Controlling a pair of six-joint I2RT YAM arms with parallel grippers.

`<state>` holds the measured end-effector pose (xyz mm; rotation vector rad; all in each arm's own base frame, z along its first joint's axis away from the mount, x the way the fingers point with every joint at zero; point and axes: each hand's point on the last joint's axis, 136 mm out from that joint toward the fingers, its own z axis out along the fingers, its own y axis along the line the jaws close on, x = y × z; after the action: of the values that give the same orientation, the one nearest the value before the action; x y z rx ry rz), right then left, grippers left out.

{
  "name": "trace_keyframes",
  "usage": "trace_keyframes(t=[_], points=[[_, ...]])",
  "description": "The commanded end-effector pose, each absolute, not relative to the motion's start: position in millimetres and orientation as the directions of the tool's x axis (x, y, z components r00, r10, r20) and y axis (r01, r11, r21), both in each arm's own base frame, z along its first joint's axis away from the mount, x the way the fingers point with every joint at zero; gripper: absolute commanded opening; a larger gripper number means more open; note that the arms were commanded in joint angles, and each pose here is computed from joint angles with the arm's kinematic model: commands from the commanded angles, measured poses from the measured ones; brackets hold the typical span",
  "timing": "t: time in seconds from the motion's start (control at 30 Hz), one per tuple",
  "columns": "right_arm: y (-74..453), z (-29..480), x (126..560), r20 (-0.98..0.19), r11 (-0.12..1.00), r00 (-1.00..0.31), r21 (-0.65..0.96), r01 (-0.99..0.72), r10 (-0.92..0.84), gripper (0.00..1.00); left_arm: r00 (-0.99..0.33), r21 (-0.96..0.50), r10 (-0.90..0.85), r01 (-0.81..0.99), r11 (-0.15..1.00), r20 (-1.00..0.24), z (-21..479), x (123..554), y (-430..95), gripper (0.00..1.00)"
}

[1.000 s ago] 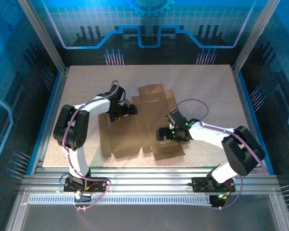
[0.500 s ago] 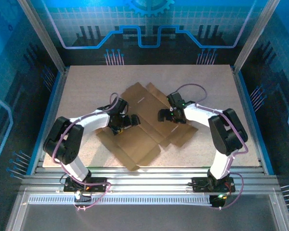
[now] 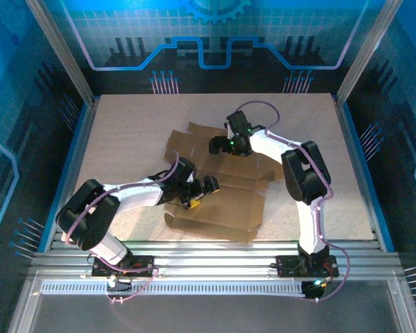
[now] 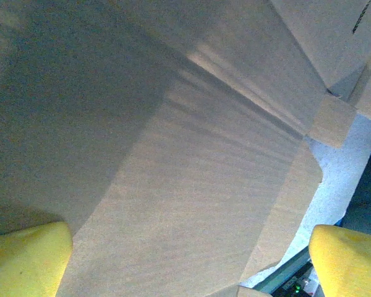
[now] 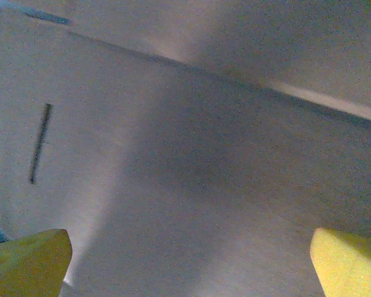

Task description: Fold the paper box

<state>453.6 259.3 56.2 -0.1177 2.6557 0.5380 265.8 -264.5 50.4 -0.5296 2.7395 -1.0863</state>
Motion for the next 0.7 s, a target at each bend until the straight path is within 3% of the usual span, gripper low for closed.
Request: trace_keyframes(t=[0.0,0.23,0.67], points=[[274,78,443,-0.451,0.904,-0.888,0.339,-0.260,-0.086,1.00,-0.922,-0.720,-0.385,-0.243,0.650,-0.036,72,266,-265,0.99],[248,103,406,-0.486,0.911,-0.869,0.311,-0.270,-0.092,1.00,-0.923,-0.623,-0.338,-0.158,0.766,-0.182,103,270,-235,0.99],[232,123,297,-0.474,0.817,-0.872,0.450,-0.361,-0.124,1.00,-0.940,-0.476,-0.271,-0.144,0.868,-0.209,111,301,-160,0.97]])
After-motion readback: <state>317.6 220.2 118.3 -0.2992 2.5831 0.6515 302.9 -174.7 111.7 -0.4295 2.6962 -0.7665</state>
